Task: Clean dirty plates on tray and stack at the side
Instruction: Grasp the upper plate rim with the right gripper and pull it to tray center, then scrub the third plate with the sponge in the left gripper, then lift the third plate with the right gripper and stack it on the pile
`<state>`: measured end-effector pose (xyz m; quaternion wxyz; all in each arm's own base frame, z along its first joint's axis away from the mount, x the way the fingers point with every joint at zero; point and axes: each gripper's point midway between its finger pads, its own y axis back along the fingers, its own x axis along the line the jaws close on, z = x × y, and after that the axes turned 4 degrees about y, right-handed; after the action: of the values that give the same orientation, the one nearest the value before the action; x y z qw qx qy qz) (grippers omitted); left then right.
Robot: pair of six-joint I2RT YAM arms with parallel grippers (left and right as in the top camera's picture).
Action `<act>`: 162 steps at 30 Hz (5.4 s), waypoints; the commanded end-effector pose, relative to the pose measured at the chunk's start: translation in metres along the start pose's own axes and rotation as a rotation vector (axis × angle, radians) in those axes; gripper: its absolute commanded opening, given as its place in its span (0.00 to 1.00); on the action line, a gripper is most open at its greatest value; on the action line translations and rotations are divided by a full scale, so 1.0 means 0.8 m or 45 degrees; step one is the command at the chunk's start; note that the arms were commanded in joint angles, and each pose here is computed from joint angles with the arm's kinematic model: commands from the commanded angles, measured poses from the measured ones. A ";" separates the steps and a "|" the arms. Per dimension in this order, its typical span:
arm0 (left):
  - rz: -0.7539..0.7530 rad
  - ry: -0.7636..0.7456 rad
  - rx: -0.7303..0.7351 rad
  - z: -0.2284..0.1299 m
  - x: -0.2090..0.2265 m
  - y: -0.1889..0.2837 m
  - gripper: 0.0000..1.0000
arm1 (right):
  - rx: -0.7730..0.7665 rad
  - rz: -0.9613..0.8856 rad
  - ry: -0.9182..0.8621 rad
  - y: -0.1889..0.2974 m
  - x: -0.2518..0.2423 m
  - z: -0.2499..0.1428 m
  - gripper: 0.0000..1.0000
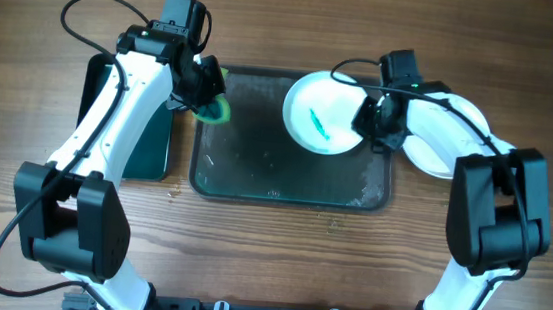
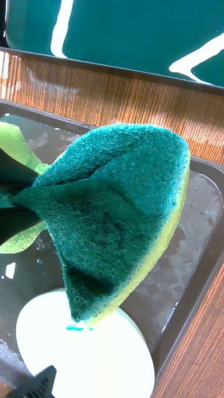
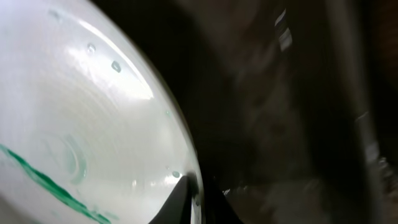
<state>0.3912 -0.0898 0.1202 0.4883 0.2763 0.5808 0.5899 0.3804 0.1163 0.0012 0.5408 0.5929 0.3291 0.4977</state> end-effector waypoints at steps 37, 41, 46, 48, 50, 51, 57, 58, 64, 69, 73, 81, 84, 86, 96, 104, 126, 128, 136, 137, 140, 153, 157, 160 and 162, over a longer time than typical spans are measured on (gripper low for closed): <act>-0.021 -0.049 0.008 -0.004 -0.012 -0.001 0.04 | 0.065 0.057 0.258 -0.032 0.043 -0.031 0.04; -0.016 -0.109 0.045 -0.020 -0.030 -0.021 0.04 | 0.159 0.062 0.280 -0.045 0.060 -0.079 0.04; -0.012 -0.271 0.099 -0.046 -0.056 -0.053 0.04 | 0.190 0.104 0.330 -0.046 0.075 -0.094 0.04; -0.004 -0.316 0.121 -0.054 -0.061 -0.065 0.04 | 0.191 0.103 0.333 -0.046 0.075 -0.093 0.04; 0.014 -0.356 0.154 -0.061 -0.061 -0.080 0.04 | 0.191 0.103 0.333 -0.046 0.074 -0.094 0.04; 0.033 -0.362 0.181 -0.066 -0.057 -0.091 0.04 | 0.188 0.107 0.337 -0.047 0.074 -0.093 0.04; 0.089 -0.411 0.320 -0.090 -0.041 -0.135 0.04 | 0.215 0.215 0.371 -0.049 0.079 -0.096 0.04; 0.080 -0.424 0.339 -0.094 -0.042 -0.138 0.04 | 0.217 0.222 0.368 -0.049 0.078 -0.095 0.04; 0.061 -0.453 0.463 -0.130 -0.050 -0.163 0.04 | 0.226 0.257 0.370 -0.049 0.076 -0.094 0.05; -0.255 -0.511 0.609 -0.171 -0.107 -0.151 0.04 | 0.220 0.261 0.369 -0.049 0.078 -0.093 0.04; -0.286 -0.515 0.574 -0.167 -0.118 -0.154 0.04 | 0.218 0.270 0.370 -0.049 0.079 -0.092 0.05; 0.716 -0.124 -0.030 -0.047 0.045 -0.137 0.04 | 0.217 0.268 0.344 -0.049 0.080 -0.092 0.04; 0.716 -0.139 0.022 -0.060 0.044 -0.136 0.04 | 0.215 0.270 0.340 -0.049 0.080 -0.091 0.04; 0.586 -0.212 0.144 -0.082 0.022 -0.146 0.04 | 0.214 0.270 0.340 -0.049 0.080 -0.091 0.04; -0.214 -0.514 0.352 -0.114 -0.116 -0.166 0.04 | 0.215 0.270 0.341 -0.049 0.080 -0.091 0.04; 0.695 -0.149 -0.178 -0.005 0.042 -0.135 0.04 | 0.215 0.269 0.340 -0.049 0.080 -0.091 0.04; 0.146 -0.354 0.098 -0.048 -0.056 -0.170 0.04 | 0.217 0.268 0.340 -0.049 0.080 -0.092 0.04; 0.410 -0.257 -0.030 -0.015 -0.005 -0.154 0.04 | 0.218 0.267 0.340 -0.049 0.080 -0.092 0.04; 0.466 -0.166 0.038 0.018 0.015 -0.057 0.04 | 0.178 0.235 0.349 -0.036 0.077 -0.086 0.04; 0.368 -0.202 0.088 0.016 0.002 -0.048 0.04 | 0.151 0.201 0.352 -0.028 0.073 -0.082 0.04; 0.191 -0.224 0.165 0.006 -0.018 -0.037 0.04 | 0.021 0.051 0.409 0.008 0.056 -0.067 0.04; 0.158 -0.217 0.175 0.004 -0.024 -0.038 0.04 | -0.870 -0.766 0.668 0.223 0.030 -0.039 0.04; 0.158 -0.217 0.175 0.004 -0.024 -0.038 0.04 | -1.079 -0.975 0.753 0.263 0.041 -0.046 0.04; 0.158 -0.217 0.175 0.004 -0.024 -0.038 0.04 | -1.232 -1.162 0.869 0.297 0.055 -0.053 0.04; 0.158 -0.217 0.175 0.004 -0.024 -0.038 0.04 | -1.328 -1.261 0.893 0.319 0.062 -0.057 0.04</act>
<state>0.4046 -0.1048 0.0805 0.4552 0.4071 0.5635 0.5564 0.3189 0.1348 0.2070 0.7319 -0.0305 0.4511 0.5097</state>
